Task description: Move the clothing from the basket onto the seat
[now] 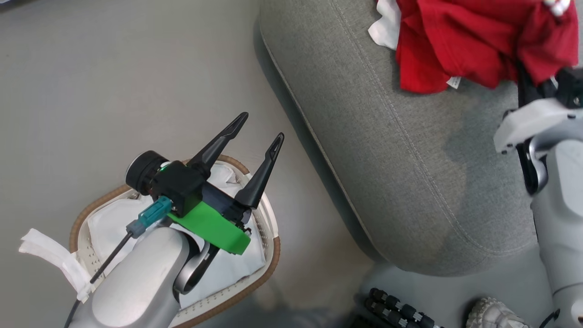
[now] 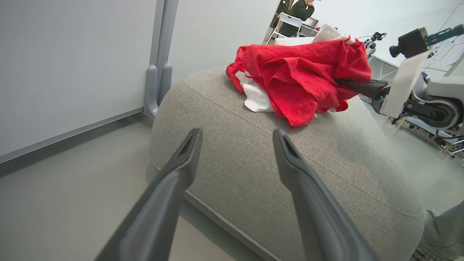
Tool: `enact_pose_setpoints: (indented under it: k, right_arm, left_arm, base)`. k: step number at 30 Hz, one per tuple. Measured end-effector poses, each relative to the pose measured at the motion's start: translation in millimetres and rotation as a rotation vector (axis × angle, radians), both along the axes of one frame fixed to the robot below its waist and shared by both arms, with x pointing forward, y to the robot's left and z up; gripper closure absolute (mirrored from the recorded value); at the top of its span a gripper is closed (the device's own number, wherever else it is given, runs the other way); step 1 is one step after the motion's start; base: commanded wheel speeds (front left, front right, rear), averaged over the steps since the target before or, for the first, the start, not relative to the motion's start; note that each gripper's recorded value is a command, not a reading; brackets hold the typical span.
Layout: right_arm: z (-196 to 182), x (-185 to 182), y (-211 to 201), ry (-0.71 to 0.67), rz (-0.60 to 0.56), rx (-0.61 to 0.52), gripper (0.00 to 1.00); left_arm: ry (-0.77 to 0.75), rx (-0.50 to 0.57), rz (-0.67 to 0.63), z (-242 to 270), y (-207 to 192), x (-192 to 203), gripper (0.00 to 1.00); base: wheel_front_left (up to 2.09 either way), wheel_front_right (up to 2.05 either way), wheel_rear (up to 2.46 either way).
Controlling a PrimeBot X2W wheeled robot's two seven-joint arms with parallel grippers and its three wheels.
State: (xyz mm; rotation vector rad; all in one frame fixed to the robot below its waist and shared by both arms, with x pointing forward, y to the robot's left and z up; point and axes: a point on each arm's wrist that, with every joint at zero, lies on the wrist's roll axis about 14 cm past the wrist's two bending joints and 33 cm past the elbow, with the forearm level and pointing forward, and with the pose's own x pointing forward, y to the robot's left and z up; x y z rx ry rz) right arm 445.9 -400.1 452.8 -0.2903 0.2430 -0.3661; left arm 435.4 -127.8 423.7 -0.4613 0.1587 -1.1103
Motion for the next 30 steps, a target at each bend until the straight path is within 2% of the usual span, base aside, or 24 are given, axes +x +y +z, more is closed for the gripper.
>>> enact_pose_setpoints:
  k: [1, 2, 8, 13, 17, 22, 30]
  right_arm:
    - [-3.5, -8.3, -3.9, -0.001, -0.03, 0.016, 0.16]
    - [-5.5, -17.1, -8.7, -0.002, -0.058, 0.027, 0.0]
    - [-5.8, -62.8, -22.3, -0.014, -0.155, 0.042, 0.0]
    - [1.0, -94.7, -23.5, -0.029, -0.18, 0.035, 0.0]
    - [19.7, -101.2, -13.3, -0.059, -0.122, -0.012, 0.0]
    - [51.8, -91.4, 11.5, -0.162, -0.033, -0.028, 0.0]
    - [82.6, -61.5, 74.4, -0.304, 0.142, 0.047, 0.0]
  left_arm:
    - [0.0, 0.0, 0.002, 0.8, 0.2, 0.4, 0.0]
    - [0.001, -0.002, 0.005, 2.3, 0.1, 0.8, 0.0]
    - [0.001, -0.005, 0.016, 13.1, -2.1, -3.8, 0.0]
    - [0.002, -0.011, 0.04, 25.9, -0.9, -10.3, 0.0]
    - [-0.009, -0.005, 0.067, 36.5, 3.5, -15.7, 0.0]
    - [-0.017, 0.025, 0.121, 42.1, 16.2, -21.5, 0.0]
    - [-0.05, 0.066, 0.29, 52.9, 55.9, -8.5, 0.0]
  base:
    - [0.0, 0.0, 0.0]
    - [0.0, 0.0, 0.0]
    - [0.0, 0.0, 0.0]
    - [0.0, 0.0, 0.0]
    - [0.0, 0.0, 0.0]
    - [0.0, 0.0, 0.0]
    - [0.0, 0.0, 0.0]
